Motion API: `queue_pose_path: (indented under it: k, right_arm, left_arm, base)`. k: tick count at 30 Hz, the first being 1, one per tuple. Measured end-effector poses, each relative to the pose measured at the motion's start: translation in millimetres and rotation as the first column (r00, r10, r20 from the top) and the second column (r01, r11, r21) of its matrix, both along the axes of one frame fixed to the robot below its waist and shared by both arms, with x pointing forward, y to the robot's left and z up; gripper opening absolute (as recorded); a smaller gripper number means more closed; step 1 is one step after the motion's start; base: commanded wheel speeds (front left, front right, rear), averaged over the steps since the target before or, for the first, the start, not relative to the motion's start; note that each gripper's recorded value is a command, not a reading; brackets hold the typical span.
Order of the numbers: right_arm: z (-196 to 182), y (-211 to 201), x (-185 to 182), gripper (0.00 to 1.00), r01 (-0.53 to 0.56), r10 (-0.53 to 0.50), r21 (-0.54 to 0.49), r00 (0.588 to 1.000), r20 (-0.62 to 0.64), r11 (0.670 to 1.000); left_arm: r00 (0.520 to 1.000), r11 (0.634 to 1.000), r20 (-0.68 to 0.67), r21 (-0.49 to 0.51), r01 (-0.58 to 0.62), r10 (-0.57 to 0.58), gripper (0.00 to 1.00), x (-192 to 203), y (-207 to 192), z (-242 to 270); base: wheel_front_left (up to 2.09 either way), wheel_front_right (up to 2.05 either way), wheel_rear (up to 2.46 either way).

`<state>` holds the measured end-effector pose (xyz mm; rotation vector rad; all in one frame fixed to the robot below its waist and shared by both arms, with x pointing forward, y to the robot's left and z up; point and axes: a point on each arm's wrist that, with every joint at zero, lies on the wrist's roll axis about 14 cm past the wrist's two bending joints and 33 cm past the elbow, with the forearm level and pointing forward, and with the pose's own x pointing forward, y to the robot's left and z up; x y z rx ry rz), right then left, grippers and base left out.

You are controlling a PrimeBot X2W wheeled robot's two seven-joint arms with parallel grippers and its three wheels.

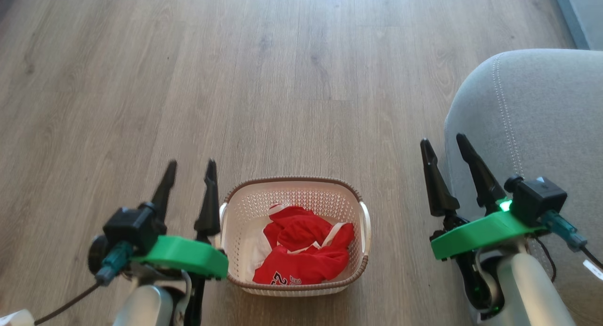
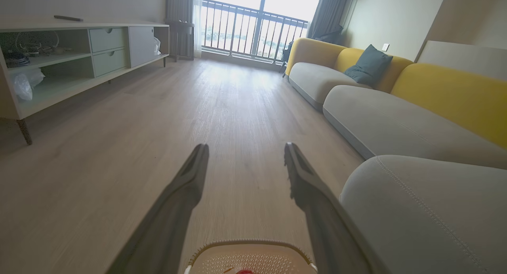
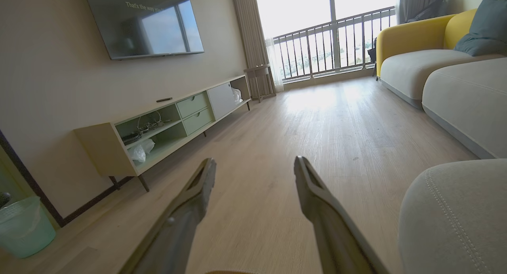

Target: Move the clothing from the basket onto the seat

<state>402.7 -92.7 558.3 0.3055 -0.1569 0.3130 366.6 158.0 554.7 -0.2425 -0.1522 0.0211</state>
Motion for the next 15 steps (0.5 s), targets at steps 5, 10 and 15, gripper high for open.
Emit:
queue_pose_path:
  k: [5,10,15]
  right_arm:
    - [8.9,4.5,1.2,1.00,-0.006,0.008,-0.032,0.999,0.045,0.999]
    - [6.1,4.0,0.3,1.00,-0.001,0.004,-0.049,0.999,0.048,0.999]
    - [0.0,7.2,-1.3,1.00,-0.006,0.010,-0.100,0.999,0.048,0.995]
  left_arm:
    - [0.996,0.999,0.077,0.031,-0.043,0.041,1.00,0.7,4.4,22.6]
    - [0.992,0.995,0.114,0.084,-0.057,0.047,1.00,-1.0,3.1,30.2]
    - [0.993,0.990,0.110,0.133,-0.044,0.029,1.00,-2.3,-2.2,24.0]
  base:
    - [0.00,0.00,0.00]
    - [0.00,0.00,0.00]
    - [0.00,0.00,0.00]
